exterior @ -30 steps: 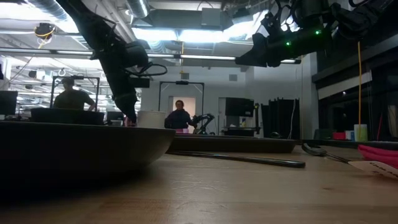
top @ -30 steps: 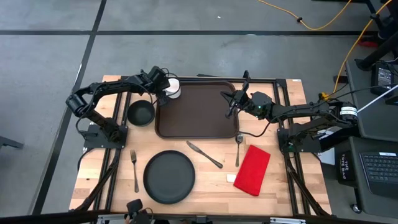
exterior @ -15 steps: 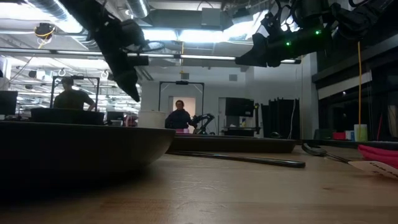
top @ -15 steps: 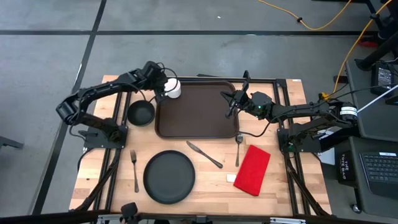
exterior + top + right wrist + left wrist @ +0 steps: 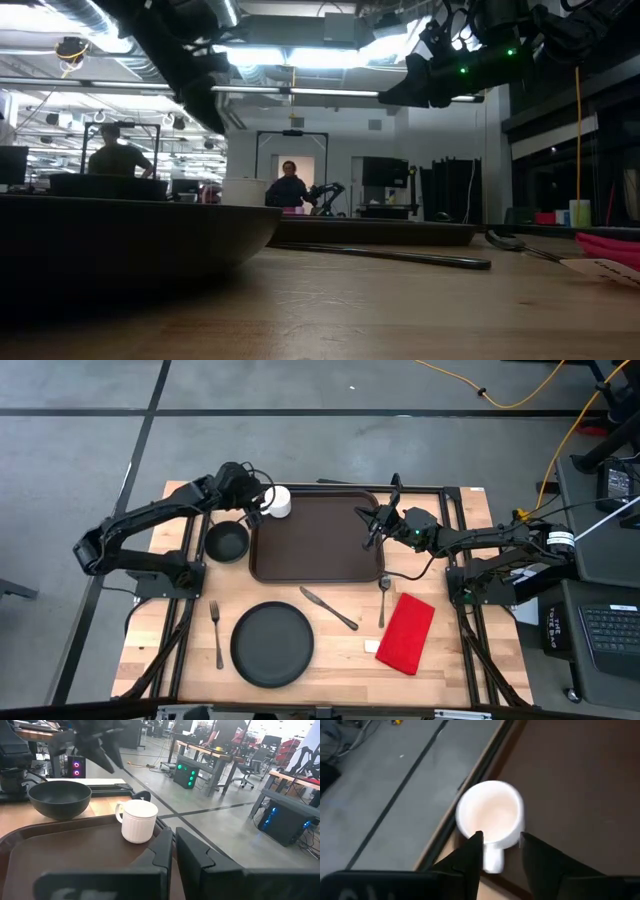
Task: Set up tray
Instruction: Put the black plate to the bottom of the white cup on the brown serving tray
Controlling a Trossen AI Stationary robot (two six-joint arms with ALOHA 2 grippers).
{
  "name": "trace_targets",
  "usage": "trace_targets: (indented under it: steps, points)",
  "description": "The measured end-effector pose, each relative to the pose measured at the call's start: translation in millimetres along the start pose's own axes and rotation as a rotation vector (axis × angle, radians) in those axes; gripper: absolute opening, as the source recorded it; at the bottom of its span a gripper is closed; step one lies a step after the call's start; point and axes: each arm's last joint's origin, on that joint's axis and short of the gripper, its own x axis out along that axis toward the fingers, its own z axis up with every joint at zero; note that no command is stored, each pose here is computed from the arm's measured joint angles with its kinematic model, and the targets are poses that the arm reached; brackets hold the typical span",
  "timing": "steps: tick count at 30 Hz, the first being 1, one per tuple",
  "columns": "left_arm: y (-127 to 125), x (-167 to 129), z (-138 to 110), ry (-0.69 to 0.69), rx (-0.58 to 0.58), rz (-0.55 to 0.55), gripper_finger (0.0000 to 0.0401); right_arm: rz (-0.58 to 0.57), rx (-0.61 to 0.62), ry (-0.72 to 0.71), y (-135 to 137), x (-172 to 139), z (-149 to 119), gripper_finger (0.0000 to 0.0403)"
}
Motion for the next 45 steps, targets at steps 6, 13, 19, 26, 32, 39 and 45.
trace_targets:
  steps: [6,13,19,26,32,39,45]
  points:
    - [-30.3,-7.8,-6.5,-0.079,0.065,-0.046,0.0064,0.005,-0.008,0.028,0.5,0.0,-2.8,0.0029]
    - [-53.8,-23.5,-21.1,-0.185,0.058,-0.11,0.0004,0.024,0.006,0.075,4.2,-1.2,-7.2,0.0029]
    - [-73.8,-39.4,-28.5,-0.238,0.021,-0.21,0.0001,0.072,-0.007,0.064,16.1,-4.9,-5.0,0.0029]
    - [-113.4,-48.9,-33.8,-0.201,0.025,-0.323,0.0002,0.167,0.015,0.052,39.6,-14.2,-1.6,0.0012]
    - [-153.3,-53.3,-45.4,-0.122,0.018,-0.373,0.0002,0.211,0.005,0.097,66.2,-29.2,-3.5,0.0013]
    - [-188.7,-59.5,-49.4,-0.051,-0.05,-0.424,0.0001,0.144,-0.022,0.136,83.7,-43.7,-5.7,0.0005]
    - [-213.0,-65.2,-46.1,0.07,-0.071,-0.472,0.0002,0.188,0.027,0.171,93.7,-52.0,-8.6,0.0015]
